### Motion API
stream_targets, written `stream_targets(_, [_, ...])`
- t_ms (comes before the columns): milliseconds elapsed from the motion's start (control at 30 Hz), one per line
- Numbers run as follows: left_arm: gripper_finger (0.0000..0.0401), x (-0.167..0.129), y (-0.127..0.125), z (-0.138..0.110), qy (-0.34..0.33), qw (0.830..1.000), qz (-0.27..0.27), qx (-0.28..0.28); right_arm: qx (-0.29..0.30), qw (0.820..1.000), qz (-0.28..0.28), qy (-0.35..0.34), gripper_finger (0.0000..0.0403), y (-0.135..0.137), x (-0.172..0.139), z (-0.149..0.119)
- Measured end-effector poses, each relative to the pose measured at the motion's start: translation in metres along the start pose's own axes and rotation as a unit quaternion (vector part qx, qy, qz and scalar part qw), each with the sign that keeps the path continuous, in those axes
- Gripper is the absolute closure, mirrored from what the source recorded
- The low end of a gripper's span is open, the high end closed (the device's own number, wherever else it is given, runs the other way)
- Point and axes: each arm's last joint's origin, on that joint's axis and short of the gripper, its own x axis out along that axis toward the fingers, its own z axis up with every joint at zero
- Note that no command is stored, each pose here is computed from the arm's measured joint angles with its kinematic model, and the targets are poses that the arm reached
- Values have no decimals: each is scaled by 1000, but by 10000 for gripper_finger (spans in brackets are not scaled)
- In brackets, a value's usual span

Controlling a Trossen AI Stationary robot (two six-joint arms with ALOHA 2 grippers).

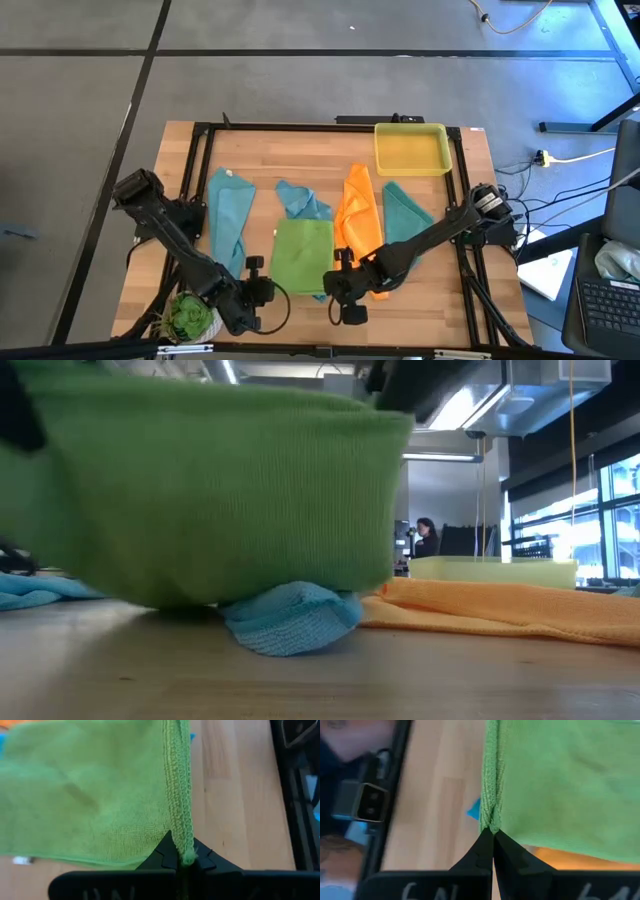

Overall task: Fold microfiber towels
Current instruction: Fold the green microfiber cloth

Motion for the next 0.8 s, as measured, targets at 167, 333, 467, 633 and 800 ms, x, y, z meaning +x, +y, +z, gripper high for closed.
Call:
stream_targets(167, [401, 13, 10, -4, 24, 999, 37, 12, 2, 999, -32, 7, 397, -13, 10, -8])
stream_targets(333, [401, 21, 33, -3, 28, 989, 132, 59, -9, 991, -128, 30, 397, -40, 8, -8])
stream_targets(467, [401, 28, 56, 6, 35, 976, 202, 73, -16, 981, -183, 61, 397, -66, 5, -8])
stream_targets(633, [401, 42, 80, 13, 56, 970, 224, 74, -13, 975, -201, 89, 397, -96, 10, -12])
stream_targets(800, [401, 58, 101, 7, 73, 969, 231, 54, -11, 972, -212, 100, 397, -117, 13, -14])
